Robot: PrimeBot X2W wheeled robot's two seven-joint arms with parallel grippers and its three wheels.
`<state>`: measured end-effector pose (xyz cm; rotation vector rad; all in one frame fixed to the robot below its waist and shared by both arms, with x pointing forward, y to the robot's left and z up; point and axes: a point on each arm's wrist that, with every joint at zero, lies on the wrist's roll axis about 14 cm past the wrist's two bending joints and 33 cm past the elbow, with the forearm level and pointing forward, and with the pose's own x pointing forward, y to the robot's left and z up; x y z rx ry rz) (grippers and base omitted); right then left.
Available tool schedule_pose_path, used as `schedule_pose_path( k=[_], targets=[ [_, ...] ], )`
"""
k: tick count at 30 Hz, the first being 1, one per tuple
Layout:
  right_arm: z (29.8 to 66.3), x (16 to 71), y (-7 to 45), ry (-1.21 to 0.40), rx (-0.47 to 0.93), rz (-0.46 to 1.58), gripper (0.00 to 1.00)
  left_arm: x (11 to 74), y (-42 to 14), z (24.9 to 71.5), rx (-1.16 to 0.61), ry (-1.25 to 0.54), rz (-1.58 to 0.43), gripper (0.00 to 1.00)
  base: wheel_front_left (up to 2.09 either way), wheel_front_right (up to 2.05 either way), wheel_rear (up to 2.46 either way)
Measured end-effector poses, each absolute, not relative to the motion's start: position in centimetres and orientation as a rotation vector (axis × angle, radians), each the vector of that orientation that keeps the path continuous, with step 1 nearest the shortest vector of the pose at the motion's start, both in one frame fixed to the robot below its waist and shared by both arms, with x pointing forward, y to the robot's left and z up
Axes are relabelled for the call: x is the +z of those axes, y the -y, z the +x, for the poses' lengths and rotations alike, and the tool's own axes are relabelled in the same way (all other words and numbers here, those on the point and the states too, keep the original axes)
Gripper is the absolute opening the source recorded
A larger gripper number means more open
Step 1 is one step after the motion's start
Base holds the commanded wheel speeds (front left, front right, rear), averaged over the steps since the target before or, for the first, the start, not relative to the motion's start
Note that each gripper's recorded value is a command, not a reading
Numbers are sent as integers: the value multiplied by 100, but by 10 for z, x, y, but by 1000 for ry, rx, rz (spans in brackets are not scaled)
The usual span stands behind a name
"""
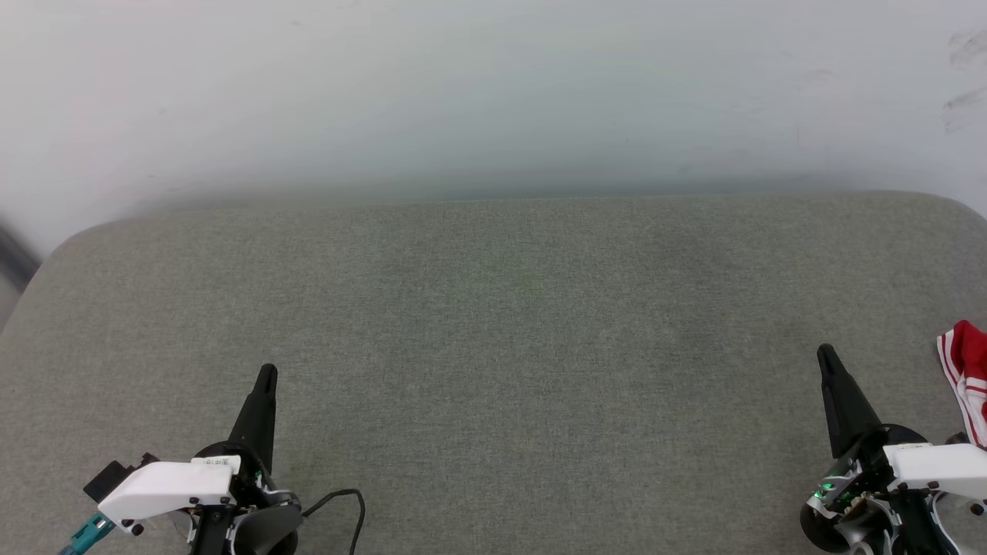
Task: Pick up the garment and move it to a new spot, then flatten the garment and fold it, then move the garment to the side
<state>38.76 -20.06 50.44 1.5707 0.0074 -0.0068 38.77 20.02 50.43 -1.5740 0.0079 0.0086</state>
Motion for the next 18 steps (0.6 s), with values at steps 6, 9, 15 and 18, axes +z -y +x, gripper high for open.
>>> schedule_pose_path(
  k=[6,9,15,18],
  targets=[
    [388,504,201,-7,-7,1571,0,504,-200,388,9,-8,-1574,0,0,0,0],
    [388,504,201,-7,-7,1571,0,504,-200,388,9,-8,-1575,0,0,0,0],
    [388,504,201,-7,-7,1571,0,504,-200,388,9,-8,-1575,0,0,0,0],
    [388,504,201,-7,-7,1571,0,504,-200,388,9,-7,-1575,0,0,0,0]
  ],
)
